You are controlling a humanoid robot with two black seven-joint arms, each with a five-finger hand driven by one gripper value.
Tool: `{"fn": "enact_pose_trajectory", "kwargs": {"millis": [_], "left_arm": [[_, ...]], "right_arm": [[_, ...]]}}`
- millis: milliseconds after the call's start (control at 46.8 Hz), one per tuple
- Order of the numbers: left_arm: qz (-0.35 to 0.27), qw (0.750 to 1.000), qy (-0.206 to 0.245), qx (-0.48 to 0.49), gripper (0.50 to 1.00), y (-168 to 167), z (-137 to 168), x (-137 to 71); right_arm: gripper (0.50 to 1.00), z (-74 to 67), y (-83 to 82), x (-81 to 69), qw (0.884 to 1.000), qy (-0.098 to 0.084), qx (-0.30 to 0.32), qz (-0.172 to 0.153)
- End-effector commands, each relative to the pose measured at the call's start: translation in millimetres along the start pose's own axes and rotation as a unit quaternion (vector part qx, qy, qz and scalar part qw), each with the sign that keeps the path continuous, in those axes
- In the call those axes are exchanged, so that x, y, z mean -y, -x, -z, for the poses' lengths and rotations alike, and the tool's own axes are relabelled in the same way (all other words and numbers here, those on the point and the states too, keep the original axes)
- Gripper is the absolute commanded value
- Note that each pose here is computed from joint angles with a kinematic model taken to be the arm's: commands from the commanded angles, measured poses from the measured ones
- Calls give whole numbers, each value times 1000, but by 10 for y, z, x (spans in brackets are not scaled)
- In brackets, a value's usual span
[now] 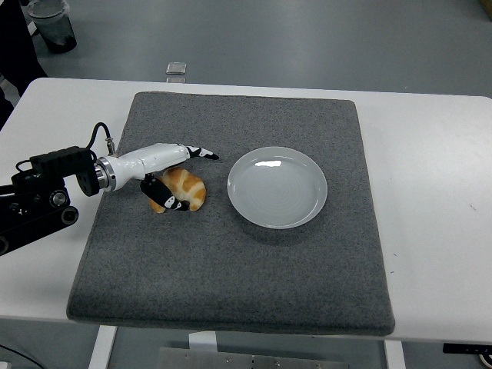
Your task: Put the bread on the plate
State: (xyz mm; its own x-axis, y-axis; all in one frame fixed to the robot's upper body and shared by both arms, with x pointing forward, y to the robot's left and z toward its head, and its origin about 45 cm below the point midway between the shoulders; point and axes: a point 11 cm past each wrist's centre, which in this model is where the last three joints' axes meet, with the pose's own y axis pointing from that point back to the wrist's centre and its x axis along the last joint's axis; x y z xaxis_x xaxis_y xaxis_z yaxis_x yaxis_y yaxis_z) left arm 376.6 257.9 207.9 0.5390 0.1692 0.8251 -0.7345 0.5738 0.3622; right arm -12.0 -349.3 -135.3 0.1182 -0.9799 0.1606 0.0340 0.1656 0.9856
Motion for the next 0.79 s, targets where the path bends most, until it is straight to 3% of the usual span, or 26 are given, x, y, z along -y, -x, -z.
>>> {"fn": "enact_pose_trajectory", "kwargs": {"millis": [0,64,171,427,556,641,769], "left_arm": [[0,1000,1,0,986,-4,-6,2],[1,1000,1,0,964,4,-4,0],[4,1000,1,3,844,13,-1,-3],[12,1000,1,20,821,56,6,-10],[12,1000,1,21,763,45,8,-19],[10,1000,4,23,684,23,-10,-22],[9,1000,5,25,671,5,-13,-30]], "right_arm": [[932,0,0,0,1000,0,0,0],[932,-2,0,0,1000,1,0,0],[930,0,0,0,1000,0,0,0],[930,0,5,0,1000,0,0,1],[932,0,0,0,1000,0,0,0],[930,0,0,0,1000,0,0,0],[930,0,0,0,1000,0,0,0]]}}
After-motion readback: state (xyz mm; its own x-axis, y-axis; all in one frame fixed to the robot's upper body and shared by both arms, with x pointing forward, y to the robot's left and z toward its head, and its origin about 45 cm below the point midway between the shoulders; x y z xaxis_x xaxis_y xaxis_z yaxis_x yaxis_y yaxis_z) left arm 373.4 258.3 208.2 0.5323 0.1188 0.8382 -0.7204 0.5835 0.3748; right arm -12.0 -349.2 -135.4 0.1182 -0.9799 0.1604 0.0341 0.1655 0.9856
